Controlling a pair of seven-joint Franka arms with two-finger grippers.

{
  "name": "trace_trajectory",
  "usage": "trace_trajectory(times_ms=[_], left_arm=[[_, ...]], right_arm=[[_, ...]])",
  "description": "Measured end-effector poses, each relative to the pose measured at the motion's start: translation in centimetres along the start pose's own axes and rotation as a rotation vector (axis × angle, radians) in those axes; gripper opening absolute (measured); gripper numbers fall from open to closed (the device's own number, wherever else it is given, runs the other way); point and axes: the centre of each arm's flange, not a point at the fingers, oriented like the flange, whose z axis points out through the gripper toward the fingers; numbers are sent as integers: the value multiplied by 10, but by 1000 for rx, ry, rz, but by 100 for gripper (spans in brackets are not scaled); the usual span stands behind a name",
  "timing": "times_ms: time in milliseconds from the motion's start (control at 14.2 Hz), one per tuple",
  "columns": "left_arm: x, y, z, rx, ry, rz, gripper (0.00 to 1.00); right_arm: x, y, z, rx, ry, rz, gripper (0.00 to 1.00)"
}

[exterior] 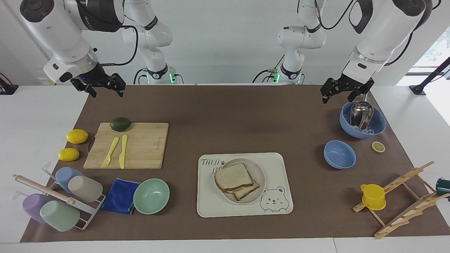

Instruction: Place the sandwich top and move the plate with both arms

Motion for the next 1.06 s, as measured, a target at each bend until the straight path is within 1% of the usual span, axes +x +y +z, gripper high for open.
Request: trace_trajectory(times_ms=[211,634,1056], left_arm=[[-18,1,5,4,-17,13,100],[-19,4,-4,3,0,20,100],[-18,3,-3,3,-1,17,100]], right_arm=[[0,0,0,0,0,0,100],[0,-2,-1,-1,1,-3,100],[-1,-5,-1,-1,3,-9,100]])
